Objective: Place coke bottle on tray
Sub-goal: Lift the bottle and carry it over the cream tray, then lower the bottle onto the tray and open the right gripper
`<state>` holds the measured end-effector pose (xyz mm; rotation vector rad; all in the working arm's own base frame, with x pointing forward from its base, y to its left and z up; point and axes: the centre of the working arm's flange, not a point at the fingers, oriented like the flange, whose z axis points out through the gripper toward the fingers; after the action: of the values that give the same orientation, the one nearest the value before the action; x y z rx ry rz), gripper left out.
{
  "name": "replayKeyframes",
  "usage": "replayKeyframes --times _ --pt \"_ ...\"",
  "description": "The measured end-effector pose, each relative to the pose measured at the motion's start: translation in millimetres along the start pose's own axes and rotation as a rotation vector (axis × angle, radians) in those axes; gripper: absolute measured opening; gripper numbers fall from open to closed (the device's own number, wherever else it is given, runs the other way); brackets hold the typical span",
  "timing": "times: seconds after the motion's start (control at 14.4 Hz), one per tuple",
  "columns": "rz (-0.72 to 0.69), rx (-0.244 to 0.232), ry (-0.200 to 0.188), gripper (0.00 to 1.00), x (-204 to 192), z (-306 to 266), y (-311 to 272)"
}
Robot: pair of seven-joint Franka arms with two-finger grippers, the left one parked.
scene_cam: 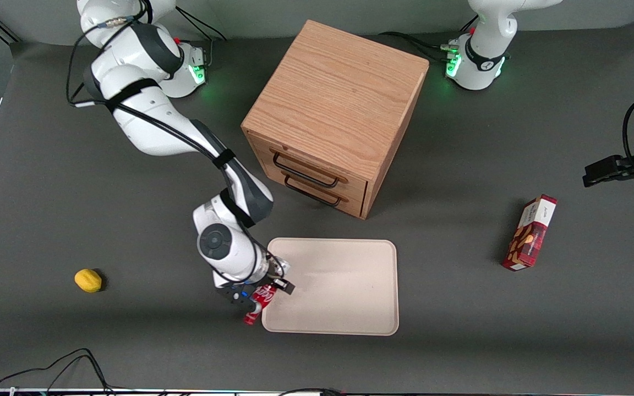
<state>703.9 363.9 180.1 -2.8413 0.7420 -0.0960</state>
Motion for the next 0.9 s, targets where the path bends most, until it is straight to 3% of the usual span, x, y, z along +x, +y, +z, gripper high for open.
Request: replayKeyframes --times 0.49,0.63,0.9 --pt "-0.016 0.011 0.003 0.29 -10.0 3.1 -10.3" --pt "-0.015 0.007 0.002 0.41 -9.6 5.2 -8.8" --pt "-0.015 0.008 0.005 0.82 -8.3 4.9 -8.5"
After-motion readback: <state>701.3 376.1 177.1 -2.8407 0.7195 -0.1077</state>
